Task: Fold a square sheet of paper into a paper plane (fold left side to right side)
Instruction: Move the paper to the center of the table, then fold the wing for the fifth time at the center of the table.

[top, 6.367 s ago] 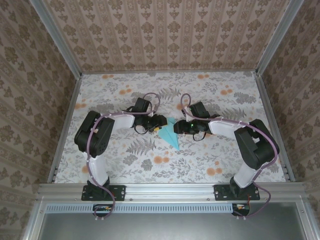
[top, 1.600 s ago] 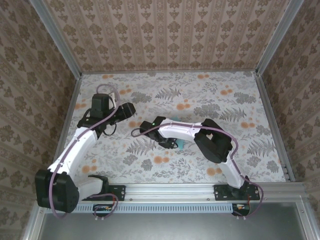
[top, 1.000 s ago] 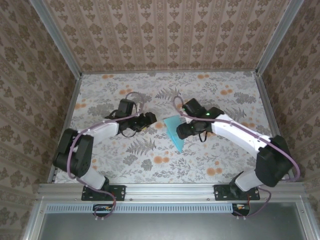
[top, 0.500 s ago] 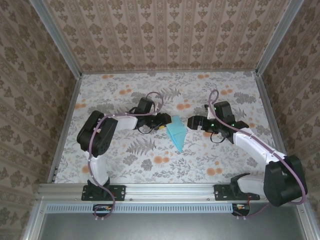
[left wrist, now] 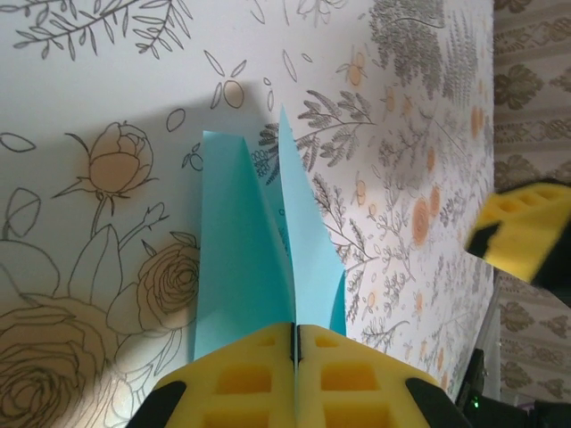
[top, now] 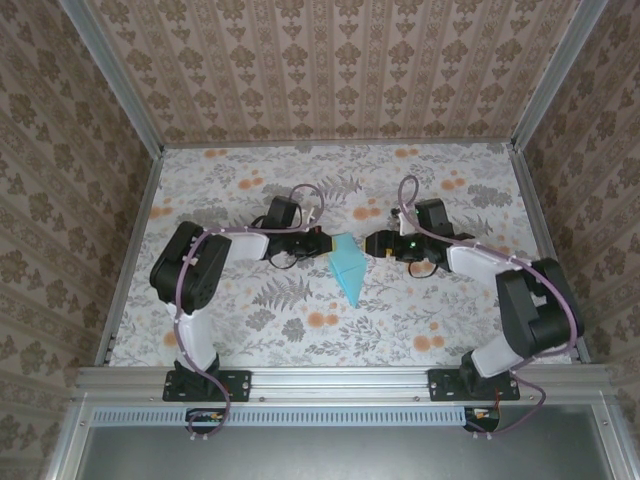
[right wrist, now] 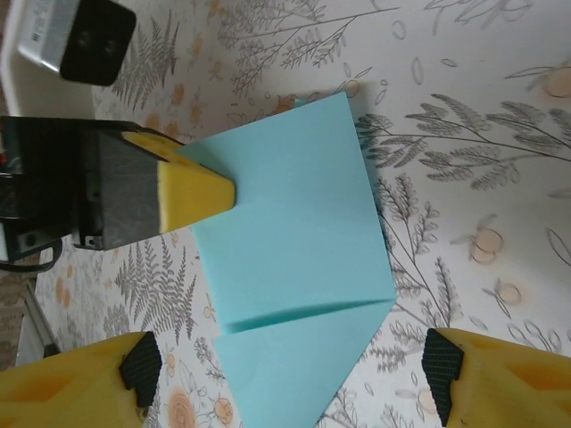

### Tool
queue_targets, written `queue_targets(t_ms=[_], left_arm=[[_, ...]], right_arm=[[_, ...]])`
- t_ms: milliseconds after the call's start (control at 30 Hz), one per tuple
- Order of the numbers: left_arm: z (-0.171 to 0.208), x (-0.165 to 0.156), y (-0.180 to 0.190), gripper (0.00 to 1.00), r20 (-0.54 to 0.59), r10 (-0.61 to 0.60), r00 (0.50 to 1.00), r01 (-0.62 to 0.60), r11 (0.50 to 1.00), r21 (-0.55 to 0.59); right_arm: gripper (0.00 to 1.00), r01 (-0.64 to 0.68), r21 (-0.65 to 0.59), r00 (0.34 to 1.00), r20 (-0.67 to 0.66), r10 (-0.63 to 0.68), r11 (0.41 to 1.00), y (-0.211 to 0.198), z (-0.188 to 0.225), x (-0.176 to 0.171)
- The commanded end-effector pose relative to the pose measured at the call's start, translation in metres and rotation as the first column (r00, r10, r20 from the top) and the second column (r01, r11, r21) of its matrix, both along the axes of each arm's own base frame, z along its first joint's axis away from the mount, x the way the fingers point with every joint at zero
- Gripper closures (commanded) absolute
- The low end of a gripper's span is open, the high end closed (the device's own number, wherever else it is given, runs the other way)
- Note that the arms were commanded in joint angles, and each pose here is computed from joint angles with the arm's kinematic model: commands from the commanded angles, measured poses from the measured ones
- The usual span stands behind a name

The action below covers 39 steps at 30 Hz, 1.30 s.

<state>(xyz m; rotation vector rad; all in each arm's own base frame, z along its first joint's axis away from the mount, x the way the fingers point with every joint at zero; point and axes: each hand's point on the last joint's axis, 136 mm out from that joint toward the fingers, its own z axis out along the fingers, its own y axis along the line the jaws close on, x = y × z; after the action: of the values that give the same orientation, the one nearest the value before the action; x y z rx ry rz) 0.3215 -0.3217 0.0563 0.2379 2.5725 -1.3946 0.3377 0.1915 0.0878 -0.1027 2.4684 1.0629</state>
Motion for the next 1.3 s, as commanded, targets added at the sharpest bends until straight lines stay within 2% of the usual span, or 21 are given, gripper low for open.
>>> queue_targets(t_ms=[0, 167, 600, 733, 1167, 1267], left_arm=[[0.021, -0.007, -0.003, 0.98, 0.092, -0.079, 0.993, 0.087, 0.993, -0.086], [0.026, -0.012, -0.005, 0.99, 0.116, -0.119, 0.986, 0.133, 0.983, -0.128], [0.028, -0.017, -0.008, 1.00, 0.125, -0.154, 0.980, 0.173, 0.973, -0.150], [0.025, -0.017, -0.008, 1.00, 0.120, -0.159, 0.980, 0.176, 0.973, -0.146], [0.015, -0.014, -0.009, 1.00, 0.104, -0.162, 0.981, 0.175, 0.976, -0.128], [0.014, -0.014, -0.009, 1.00, 0.104, -0.163, 0.981, 0.176, 0.976, -0.128]], right_arm=[[0.21, -0.099, 0.060, 0.992, 0.084, 0.094, 0.993, 0.014, 0.013, 0.013], [0.23, -0.159, 0.099, 0.985, 0.079, 0.152, 0.982, 0.024, -0.002, 0.020], [0.35, -0.238, 0.186, 0.971, 0.064, 0.230, 0.953, 0.040, -0.025, 0.034], [0.42, -0.257, 0.224, 0.966, 0.060, 0.250, 0.940, 0.044, -0.026, 0.033], [0.65, -0.255, 0.210, 0.967, 0.059, 0.248, 0.944, 0.034, -0.016, 0.026], [0.75, -0.255, 0.210, 0.967, 0.053, 0.249, 0.944, 0.034, -0.015, 0.025]])
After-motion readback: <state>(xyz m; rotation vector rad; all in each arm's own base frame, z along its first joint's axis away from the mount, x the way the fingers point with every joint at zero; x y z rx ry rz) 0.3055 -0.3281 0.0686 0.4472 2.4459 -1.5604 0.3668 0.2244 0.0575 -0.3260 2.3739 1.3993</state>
